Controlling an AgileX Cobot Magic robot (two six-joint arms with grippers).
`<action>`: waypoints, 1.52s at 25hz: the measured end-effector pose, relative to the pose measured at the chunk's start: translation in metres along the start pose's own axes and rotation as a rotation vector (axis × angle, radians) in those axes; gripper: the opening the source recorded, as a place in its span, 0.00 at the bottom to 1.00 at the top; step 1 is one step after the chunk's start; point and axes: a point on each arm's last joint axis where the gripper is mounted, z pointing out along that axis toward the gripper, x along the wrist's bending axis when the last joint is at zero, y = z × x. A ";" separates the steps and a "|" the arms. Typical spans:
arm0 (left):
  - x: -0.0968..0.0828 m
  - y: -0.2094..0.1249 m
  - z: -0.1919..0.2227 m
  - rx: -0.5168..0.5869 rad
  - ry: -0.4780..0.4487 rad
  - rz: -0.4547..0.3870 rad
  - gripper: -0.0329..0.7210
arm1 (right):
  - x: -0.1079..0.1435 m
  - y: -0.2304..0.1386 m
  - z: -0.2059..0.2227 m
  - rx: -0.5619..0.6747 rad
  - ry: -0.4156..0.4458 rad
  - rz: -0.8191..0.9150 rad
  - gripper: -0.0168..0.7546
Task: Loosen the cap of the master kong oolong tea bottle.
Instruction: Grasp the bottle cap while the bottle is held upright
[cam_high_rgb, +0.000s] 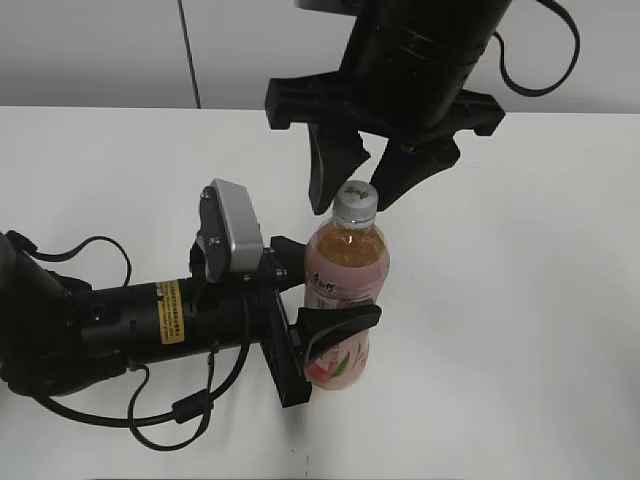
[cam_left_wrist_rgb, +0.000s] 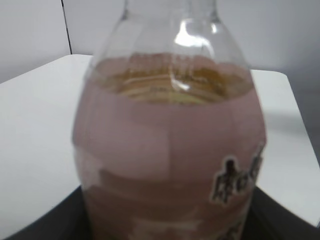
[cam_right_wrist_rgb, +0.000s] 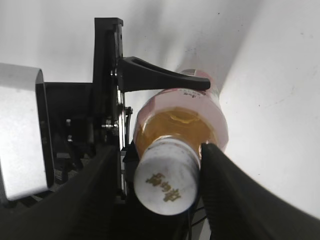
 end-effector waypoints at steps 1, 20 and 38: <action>0.000 0.000 0.000 0.000 0.000 0.000 0.57 | 0.000 0.000 0.000 0.000 0.001 0.000 0.54; 0.000 0.000 0.000 0.000 -0.001 0.004 0.57 | 0.002 -0.002 -0.001 0.005 0.009 -0.008 0.53; 0.000 0.000 0.000 0.000 -0.001 0.007 0.57 | 0.001 -0.011 -0.004 0.015 0.013 -0.014 0.53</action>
